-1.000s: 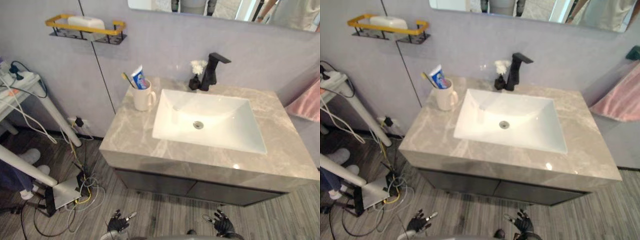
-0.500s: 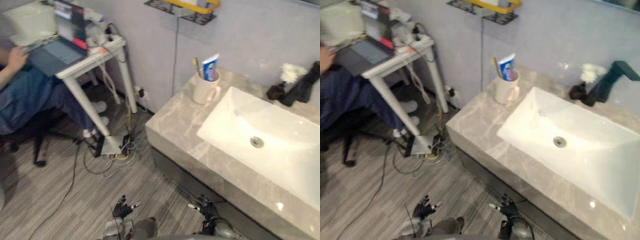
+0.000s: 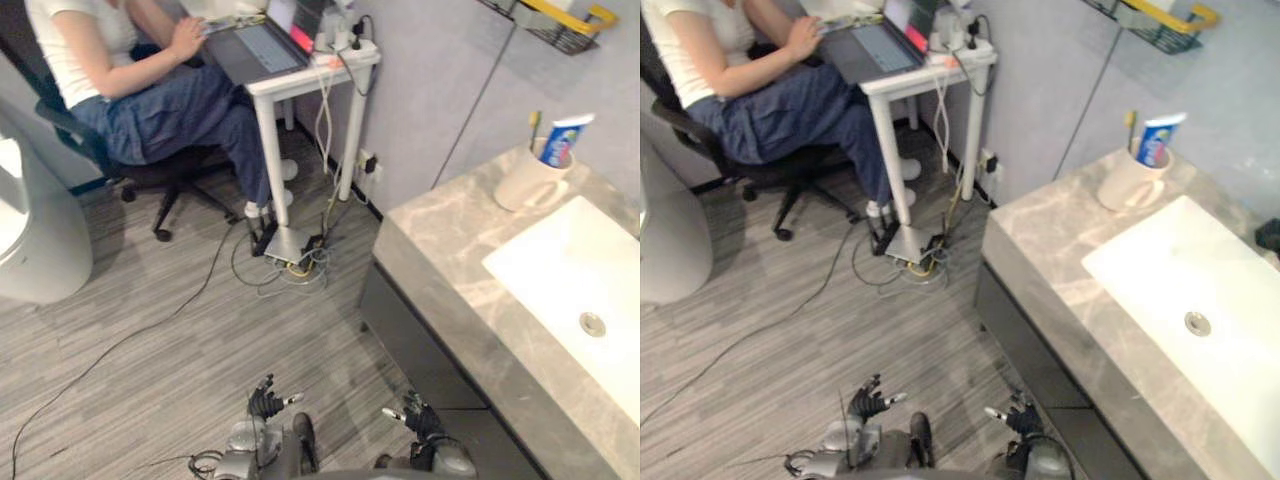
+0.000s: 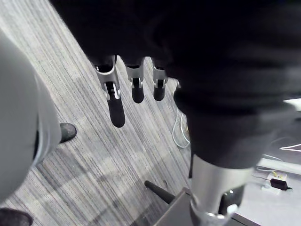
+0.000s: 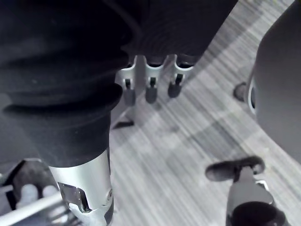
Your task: Organize washtable
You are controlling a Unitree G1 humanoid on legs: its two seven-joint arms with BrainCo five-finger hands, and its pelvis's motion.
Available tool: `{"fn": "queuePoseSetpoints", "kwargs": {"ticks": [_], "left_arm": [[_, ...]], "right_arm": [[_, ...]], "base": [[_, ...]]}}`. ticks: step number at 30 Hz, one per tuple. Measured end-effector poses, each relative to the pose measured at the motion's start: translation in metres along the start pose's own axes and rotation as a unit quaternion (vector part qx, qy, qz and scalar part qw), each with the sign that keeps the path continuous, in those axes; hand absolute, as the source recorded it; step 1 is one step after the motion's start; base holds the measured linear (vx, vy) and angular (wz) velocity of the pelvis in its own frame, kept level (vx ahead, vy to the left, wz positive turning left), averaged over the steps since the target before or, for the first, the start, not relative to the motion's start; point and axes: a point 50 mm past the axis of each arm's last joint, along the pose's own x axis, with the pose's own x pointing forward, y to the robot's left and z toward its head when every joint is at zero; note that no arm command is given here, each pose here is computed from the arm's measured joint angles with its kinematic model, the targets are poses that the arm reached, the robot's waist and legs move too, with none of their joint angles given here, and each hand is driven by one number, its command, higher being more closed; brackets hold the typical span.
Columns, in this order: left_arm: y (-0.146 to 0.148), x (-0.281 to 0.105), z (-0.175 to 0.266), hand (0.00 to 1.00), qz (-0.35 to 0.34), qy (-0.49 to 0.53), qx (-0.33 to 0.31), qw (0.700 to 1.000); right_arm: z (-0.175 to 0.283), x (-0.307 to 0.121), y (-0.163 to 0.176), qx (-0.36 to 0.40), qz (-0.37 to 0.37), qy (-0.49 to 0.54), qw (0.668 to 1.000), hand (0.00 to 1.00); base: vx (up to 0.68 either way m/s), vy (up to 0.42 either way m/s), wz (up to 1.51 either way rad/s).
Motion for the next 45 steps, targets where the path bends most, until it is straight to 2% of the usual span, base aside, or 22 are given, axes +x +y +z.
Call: {"fn": "queuePoseSetpoints", "kwargs": {"ticks": [12,17,23,27,34,45], "left_arm": [[0.012,-0.001,-0.01,0.0,0.003,0.022,0.016,1.0],[0.006,-0.001,-0.009,0.0,-0.001,0.021,0.004,1.0],[-0.017,-0.001,-0.006,0.0,-0.024,0.017,-0.016,0.999],[-0.009,0.0,-0.002,0.0,-0.023,0.007,0.005,1.0],[-0.002,0.0,-0.006,0.0,-0.028,0.019,0.02,0.999],[0.017,-0.004,-0.021,0.0,-0.011,0.045,0.021,0.999]], "right_arm": [[0.009,0.003,0.002,-0.021,0.014,-0.013,1.0,0.0],[0.003,0.002,0.005,-0.014,0.018,-0.003,1.0,0.0],[0.021,0.008,0.0,-0.012,0.011,-0.024,1.0,0.0],[0.039,0.015,0.006,-0.015,0.017,-0.045,0.999,0.0],[0.015,0.01,0.005,-0.006,0.008,-0.007,1.0,0.0],[0.015,0.009,0.003,-0.015,0.007,-0.009,1.0,0.0]], "base": [[0.11,0.02,1.0],[0.21,-0.252,1.54],[0.11,-0.225,1.46],[0.01,-0.031,0.84],[0.0,0.108,0.97],[0.0,0.083,1.09]]}}
